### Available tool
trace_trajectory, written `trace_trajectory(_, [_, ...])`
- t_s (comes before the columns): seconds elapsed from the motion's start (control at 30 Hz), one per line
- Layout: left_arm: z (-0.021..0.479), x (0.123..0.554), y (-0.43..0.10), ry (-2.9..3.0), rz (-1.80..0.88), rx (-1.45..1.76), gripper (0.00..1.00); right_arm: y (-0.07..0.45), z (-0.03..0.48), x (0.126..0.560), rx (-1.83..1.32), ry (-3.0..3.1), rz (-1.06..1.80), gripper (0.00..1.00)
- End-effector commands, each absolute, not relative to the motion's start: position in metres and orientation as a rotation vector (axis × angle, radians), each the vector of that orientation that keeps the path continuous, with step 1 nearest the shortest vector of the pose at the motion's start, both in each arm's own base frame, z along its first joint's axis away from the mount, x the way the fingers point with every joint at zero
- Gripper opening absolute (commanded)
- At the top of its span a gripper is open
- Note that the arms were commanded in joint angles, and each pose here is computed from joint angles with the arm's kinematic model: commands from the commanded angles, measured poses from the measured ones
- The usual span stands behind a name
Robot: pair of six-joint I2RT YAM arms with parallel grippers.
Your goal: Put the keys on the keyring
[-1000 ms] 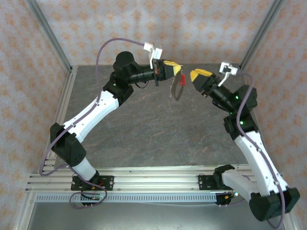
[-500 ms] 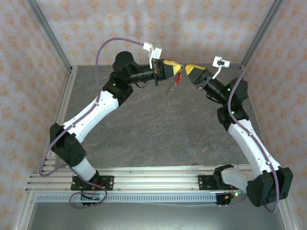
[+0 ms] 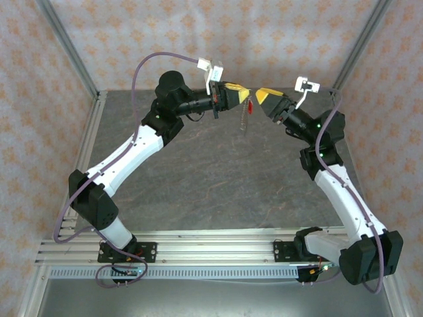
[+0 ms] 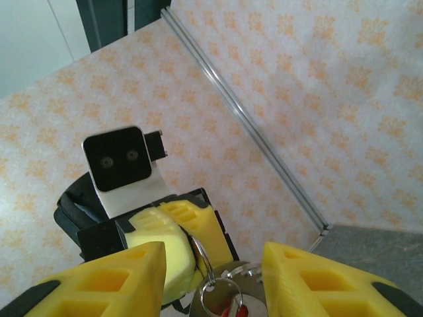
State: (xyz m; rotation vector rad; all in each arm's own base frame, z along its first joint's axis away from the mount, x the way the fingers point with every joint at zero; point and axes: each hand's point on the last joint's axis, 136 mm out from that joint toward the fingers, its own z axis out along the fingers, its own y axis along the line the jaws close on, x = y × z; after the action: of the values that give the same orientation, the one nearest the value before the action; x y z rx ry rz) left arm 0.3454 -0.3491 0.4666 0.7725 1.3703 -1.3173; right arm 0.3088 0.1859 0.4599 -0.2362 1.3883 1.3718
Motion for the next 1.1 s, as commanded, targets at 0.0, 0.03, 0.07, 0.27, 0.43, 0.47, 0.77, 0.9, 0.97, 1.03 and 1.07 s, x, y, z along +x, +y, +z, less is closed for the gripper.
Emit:
trace_trajectory(0.0, [0.497,0.331,-0.342,1.270,-1.311,0.783,0.00,0.193,0.484,0.294,-0.333,1.308,1.392,0.42])
trace_trajectory(0.03, [0.496,0.331,-0.342,1.271,-1.311,0.783,0.00,0.194,0.481,0.295,-0.334,1.313,1.393,0.41])
trace_trajectory(0.07, [0.496,0.331,-0.342,1.272,-1.312,0.785,0.00,0.195,0.482,0.294,-0.338,1.313,1.396,0.41])
trace_trajectory(0.27, [0.495,0.331,-0.343,1.277,-1.317,0.790,0.00,0.198,0.482,0.293,-0.355,1.314,1.399,0.37])
trace_trajectory(0.43, [0.494,0.331,-0.344,1.279,-1.319,0.795,0.00,0.201,0.483,0.293,-0.361,1.315,1.402,0.29])
trace_trajectory(0.47, [0.493,0.331,-0.344,1.280,-1.320,0.795,0.00,0.201,0.483,0.292,-0.364,1.312,1.401,0.26])
trace_trajectory(0.77, [0.494,0.331,-0.345,1.279,-1.324,0.800,0.00,0.205,0.484,0.293,-0.379,1.319,1.408,0.01])
trace_trajectory(0.9, [0.493,0.331,-0.345,1.289,-1.318,0.799,0.00,0.205,0.481,0.294,-0.388,1.340,1.377,0.00])
trace_trajectory(0.97, [0.491,0.333,-0.344,1.310,-1.301,0.800,0.00,0.205,0.479,0.294,-0.403,1.363,1.342,0.00])
trace_trajectory(1.03, [0.489,0.335,-0.342,1.330,-1.278,0.805,0.00,0.205,0.478,0.294,-0.428,1.393,1.304,0.00])
trace_trajectory(1.07, [0.489,0.336,-0.339,1.336,-1.266,0.802,0.00,0.205,0.477,0.295,-0.437,1.414,1.283,0.00])
